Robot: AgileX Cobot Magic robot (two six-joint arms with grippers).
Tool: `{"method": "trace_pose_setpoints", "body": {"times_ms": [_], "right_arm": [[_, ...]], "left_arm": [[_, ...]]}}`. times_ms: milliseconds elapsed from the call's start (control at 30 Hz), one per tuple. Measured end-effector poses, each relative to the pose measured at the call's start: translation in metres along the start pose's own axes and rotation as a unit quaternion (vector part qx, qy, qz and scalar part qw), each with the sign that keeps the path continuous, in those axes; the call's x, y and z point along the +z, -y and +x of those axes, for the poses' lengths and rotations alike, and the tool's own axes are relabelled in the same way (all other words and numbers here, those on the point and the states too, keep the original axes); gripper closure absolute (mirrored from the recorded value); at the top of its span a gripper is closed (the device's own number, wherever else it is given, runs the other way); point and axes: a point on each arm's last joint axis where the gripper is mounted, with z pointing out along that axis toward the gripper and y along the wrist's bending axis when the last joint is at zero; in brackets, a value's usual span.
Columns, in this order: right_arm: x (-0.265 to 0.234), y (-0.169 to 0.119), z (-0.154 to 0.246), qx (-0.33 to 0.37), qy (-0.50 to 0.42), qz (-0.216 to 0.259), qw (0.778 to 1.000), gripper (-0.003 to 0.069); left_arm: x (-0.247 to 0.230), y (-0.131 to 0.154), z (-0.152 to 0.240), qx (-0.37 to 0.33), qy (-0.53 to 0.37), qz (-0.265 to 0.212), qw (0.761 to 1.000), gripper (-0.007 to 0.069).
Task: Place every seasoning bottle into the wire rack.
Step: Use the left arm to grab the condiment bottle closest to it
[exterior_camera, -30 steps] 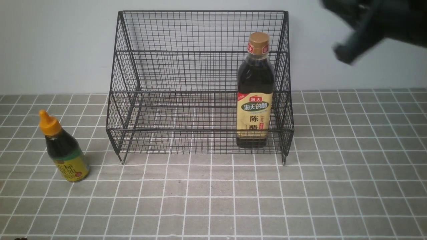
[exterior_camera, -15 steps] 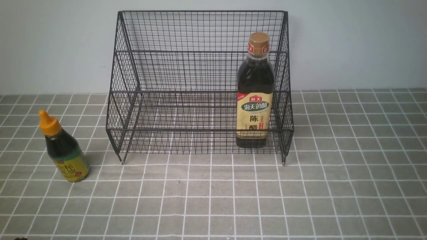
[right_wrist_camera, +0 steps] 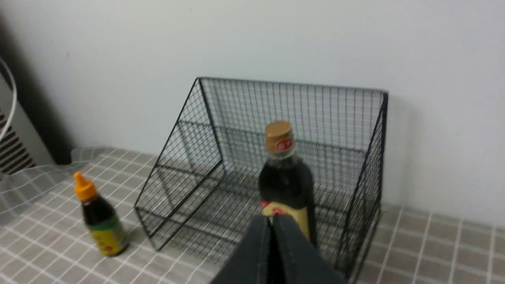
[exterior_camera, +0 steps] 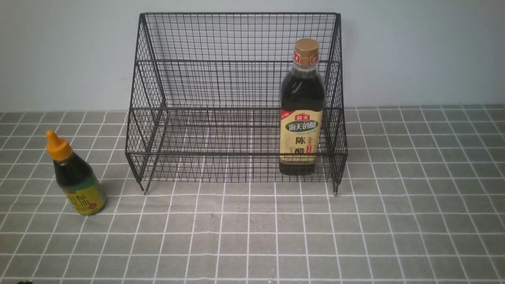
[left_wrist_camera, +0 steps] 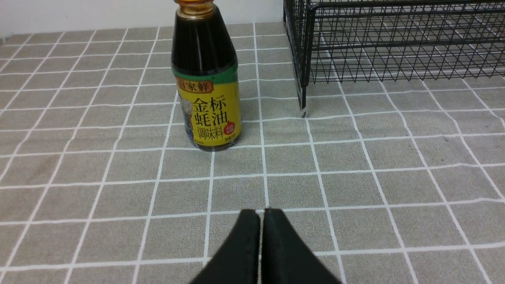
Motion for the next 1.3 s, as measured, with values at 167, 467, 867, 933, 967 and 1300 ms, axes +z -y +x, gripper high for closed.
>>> {"method": "trace_pose_setpoints", "body": {"times_ms": [167, 467, 867, 933, 967, 1300], "right_arm": [[-0.002, 0.01, -0.007, -0.105, 0.032, 0.054, 0.992, 0.0672], [-0.022, 0.028, 0.019, -0.156, 0.106, 0.181, 0.965, 0.0672], [-0.004, 0.053, 0.214, -0.15, -0.021, 0.196, 0.969, 0.0672], [-0.004, 0.056, 0.248, -0.132, -0.034, 0.201, 0.97, 0.0672], [-0.004, 0.057, 0.254, -0.121, -0.031, 0.202, 0.971, 0.0672], [-0.008, 0.058, 0.257, -0.021, -0.001, 0.224, 0.974, 0.0672]], "left_arm": [[0.0, 0.0, 0.0, 0.0, 0.0, 0.0, 1.0, 0.0632], [0.0, 0.0, 0.0, 0.0, 0.0, 0.0, 1.0, 0.0632], [0.0, 0.0, 0.0, 0.0, 0.0, 0.0, 1.0, 0.0632], [0.0, 0.0, 0.0, 0.0, 0.0, 0.0, 1.0, 0.0632], [0.0, 0.0, 0.0, 0.0, 0.0, 0.0, 1.0, 0.0632], [0.0, 0.0, 0.0, 0.0, 0.0, 0.0, 1.0, 0.0632]]}}
